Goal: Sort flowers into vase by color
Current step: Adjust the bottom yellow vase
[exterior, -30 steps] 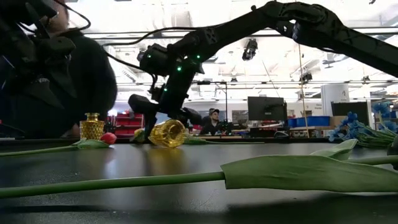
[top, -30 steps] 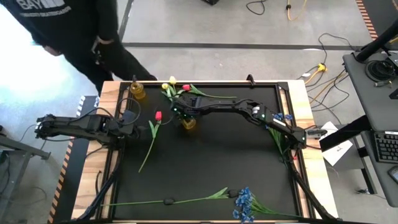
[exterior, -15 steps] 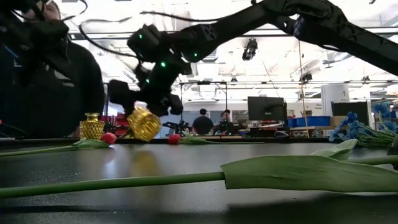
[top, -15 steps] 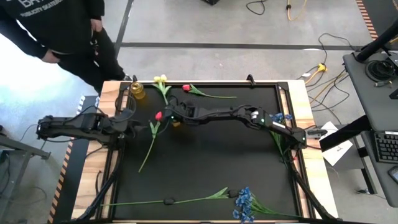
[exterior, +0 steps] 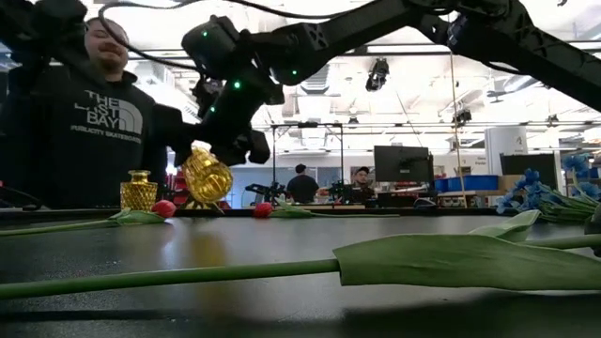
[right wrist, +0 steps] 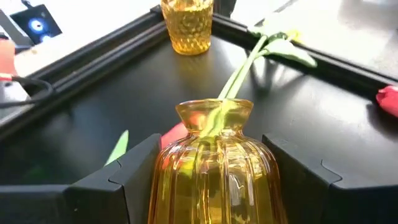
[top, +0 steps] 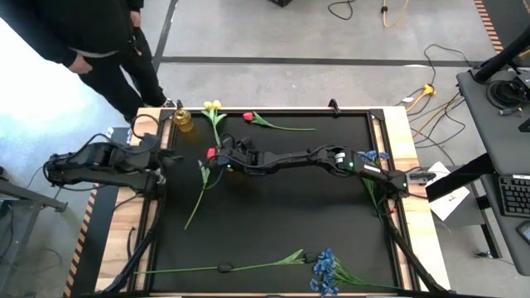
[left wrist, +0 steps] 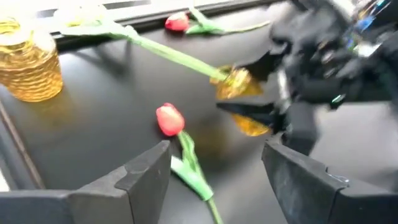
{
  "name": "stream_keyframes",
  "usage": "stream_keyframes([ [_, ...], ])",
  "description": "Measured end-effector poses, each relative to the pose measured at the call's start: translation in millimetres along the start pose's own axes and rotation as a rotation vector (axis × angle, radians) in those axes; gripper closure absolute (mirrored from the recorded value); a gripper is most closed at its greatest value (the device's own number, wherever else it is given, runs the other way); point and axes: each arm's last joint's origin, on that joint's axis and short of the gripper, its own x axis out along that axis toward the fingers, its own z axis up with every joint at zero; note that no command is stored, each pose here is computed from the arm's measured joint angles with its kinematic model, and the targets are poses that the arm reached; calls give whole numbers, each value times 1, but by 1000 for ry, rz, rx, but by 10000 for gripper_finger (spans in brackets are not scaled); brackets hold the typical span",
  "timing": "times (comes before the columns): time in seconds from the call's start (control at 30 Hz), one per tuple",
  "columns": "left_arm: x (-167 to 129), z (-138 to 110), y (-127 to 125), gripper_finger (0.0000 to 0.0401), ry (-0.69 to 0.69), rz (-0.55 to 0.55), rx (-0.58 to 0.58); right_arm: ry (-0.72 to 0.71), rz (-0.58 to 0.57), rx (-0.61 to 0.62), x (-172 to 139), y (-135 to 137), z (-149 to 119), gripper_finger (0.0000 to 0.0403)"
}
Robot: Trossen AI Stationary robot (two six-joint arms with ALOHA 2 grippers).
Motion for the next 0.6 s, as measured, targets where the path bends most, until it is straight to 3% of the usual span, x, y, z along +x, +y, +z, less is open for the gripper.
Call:
stream_keyframes([
  [0.17, 2, 0, -2, 160, -37, -23, -30, -9, -5, 10, -1, -2, -14, 156],
  [0.37, 12, 1, -9, 160, -133, -62, -75, -166, 82, 63, -37, -4, -20, 156],
  [0.6, 32, -5, -21, 160, -191, -125, -60, -345, 180, 34, -75, -25, -55, 156],
])
